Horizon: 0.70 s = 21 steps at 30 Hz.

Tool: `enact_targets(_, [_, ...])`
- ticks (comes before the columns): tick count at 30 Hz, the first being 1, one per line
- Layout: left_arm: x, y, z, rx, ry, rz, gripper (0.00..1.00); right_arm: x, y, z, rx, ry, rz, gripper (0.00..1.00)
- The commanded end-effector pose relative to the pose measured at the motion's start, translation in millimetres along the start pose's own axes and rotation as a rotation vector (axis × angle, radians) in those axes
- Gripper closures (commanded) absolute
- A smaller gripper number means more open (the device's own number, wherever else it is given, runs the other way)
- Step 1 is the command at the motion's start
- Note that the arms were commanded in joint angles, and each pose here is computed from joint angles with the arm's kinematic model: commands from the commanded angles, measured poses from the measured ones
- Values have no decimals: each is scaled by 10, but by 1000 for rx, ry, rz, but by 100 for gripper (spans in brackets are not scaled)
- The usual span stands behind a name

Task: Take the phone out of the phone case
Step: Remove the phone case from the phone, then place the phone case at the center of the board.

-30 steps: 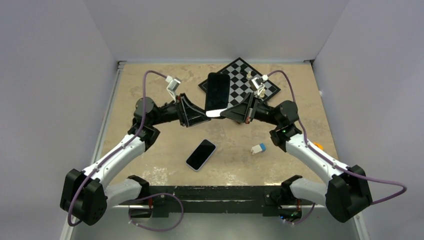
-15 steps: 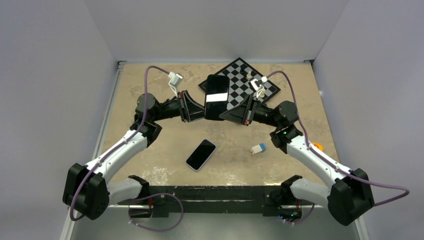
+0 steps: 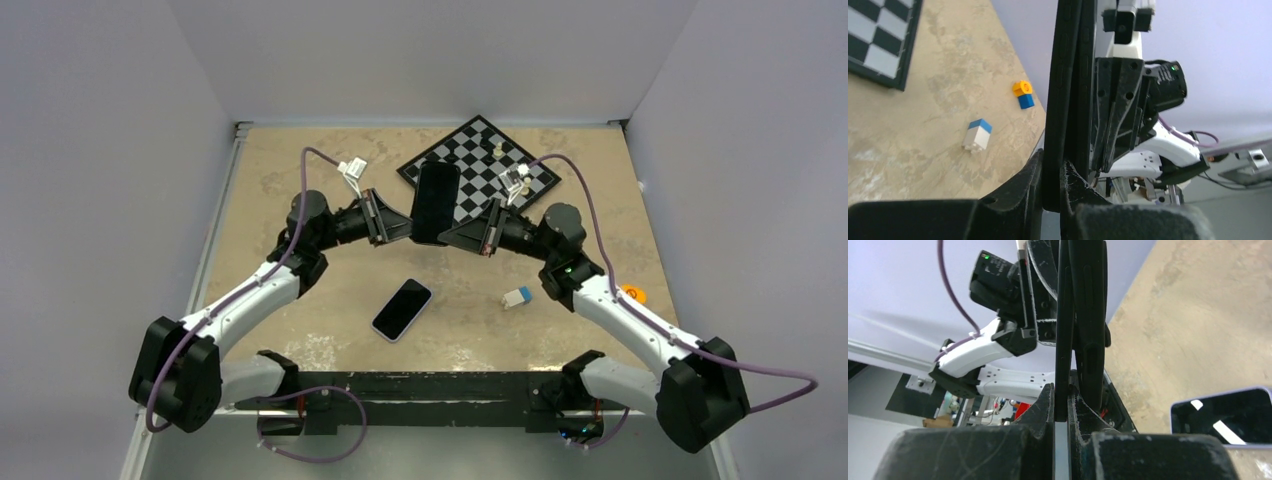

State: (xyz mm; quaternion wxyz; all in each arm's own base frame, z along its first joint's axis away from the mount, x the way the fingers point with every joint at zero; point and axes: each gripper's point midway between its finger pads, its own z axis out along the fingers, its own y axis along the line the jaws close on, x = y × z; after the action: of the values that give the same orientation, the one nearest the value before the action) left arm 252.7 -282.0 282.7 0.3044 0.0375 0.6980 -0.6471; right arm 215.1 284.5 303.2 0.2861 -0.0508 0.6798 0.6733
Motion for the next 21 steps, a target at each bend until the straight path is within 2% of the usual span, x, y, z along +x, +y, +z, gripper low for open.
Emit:
enact_targets(1, [-288,537,-110,-249,-211,-111,100,277,47,-45,-56,82,-66,100])
enact_targets(6, [-364,775,-246,-364,-260,-105,100,470,-84,-83,-41,109,-38,100])
enact_targets(11, [-489,915,-353,-403,-292,-118,100,584,-176,-165,-23,118,-29,100])
enact_targets(21, [-510,1209,-409,-447,-394,-273,100,563,-278,-255,83,94,-106,100])
